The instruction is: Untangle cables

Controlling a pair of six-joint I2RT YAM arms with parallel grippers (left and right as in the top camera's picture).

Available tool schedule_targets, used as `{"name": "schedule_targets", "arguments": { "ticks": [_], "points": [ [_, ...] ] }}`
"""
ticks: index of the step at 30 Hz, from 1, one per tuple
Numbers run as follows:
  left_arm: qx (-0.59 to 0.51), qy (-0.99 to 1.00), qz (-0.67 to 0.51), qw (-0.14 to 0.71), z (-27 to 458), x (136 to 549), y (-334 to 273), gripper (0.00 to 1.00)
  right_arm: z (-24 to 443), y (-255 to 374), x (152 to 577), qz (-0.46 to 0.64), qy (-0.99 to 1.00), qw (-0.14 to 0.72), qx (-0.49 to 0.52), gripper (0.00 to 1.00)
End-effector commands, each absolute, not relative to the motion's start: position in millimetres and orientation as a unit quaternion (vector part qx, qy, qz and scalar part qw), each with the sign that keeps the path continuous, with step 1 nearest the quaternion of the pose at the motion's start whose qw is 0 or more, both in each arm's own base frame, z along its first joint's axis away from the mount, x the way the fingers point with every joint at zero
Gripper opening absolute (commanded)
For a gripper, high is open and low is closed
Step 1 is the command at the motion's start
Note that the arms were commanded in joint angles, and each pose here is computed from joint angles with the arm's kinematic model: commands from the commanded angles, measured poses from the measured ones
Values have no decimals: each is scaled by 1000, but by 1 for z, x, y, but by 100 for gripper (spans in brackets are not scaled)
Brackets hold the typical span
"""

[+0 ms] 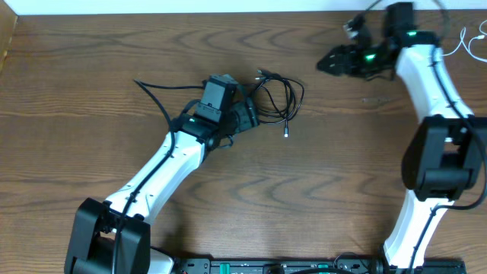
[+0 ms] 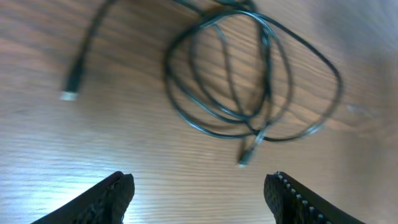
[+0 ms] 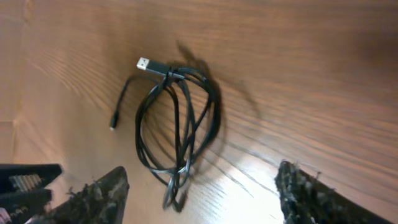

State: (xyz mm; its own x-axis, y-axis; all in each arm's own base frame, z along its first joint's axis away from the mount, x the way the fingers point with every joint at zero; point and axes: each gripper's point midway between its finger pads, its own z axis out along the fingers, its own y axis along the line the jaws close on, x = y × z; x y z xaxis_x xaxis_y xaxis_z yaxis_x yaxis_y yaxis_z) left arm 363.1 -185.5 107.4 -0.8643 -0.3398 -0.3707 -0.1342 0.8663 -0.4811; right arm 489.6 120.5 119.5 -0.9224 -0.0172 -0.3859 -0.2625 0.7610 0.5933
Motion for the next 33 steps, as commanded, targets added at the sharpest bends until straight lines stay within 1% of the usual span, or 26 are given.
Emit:
{"name": "schedule_targets", "arguments": {
  "ticks": [1, 2, 6, 7, 13, 14, 15, 16, 17, 18, 21, 24, 25, 26, 27, 33],
  "points": [
    [-154, 939, -197, 236, 108, 370, -167, 72, 97, 142, 482, 307, 936, 156, -66, 68],
    [-156, 940, -193, 233, 106, 368, -165, 72, 91, 148, 481, 293, 942, 151, -58, 64],
    [-158, 944, -184, 225, 103, 364, -162, 72, 66, 152, 476, 221, 966, 137, -3, 38],
    [-159, 944, -183, 223, 102, 363, -162, 72, 64, 154, 475, 217, 967, 137, -2, 34],
    [-158, 946, -181, 219, 101, 362, -162, 72, 62, 169, 468, 216, 967, 131, -18, 33],
    [-158, 946, -181, 219, 101, 361, -162, 72, 58, 170, 465, 211, 969, 128, -19, 30],
    [-158, 946, -181, 219, 101, 361, -162, 72, 55, 170, 463, 206, 970, 126, -20, 26],
    [-157, 946, -181, 219, 101, 361, -162, 72, 55, 170, 463, 206, 970, 125, -20, 19],
    [-157, 946, -181, 219, 101, 361, -163, 72, 54, 170, 462, 206, 971, 123, -20, 8],
    [-157, 946, -182, 219, 101, 361, -163, 72, 54, 170, 461, 206, 971, 122, -20, 1],
    [-157, 943, -187, 227, 104, 365, -164, 72, 60, 173, 460, 212, 969, 126, -31, 1],
    [-155, 938, -195, 240, 108, 371, -166, 72, 77, 186, 456, 248, 956, 136, -76, 1],
    [-155, 937, -198, 244, 110, 373, -167, 72, 85, 190, 455, 261, 951, 141, -88, 1],
    [-154, 936, -204, 243, 111, 373, -170, 78, 94, 194, 452, 274, 946, 144, -97, 1],
    [-151, 935, -212, 241, 112, 373, -172, 79, 104, 196, 450, 289, 941, 146, -101, 1],
    [-95, 923, -278, 250, 129, 377, -199, 79, 168, 199, 426, 365, 908, 159, -128, 1]
  ]
}}
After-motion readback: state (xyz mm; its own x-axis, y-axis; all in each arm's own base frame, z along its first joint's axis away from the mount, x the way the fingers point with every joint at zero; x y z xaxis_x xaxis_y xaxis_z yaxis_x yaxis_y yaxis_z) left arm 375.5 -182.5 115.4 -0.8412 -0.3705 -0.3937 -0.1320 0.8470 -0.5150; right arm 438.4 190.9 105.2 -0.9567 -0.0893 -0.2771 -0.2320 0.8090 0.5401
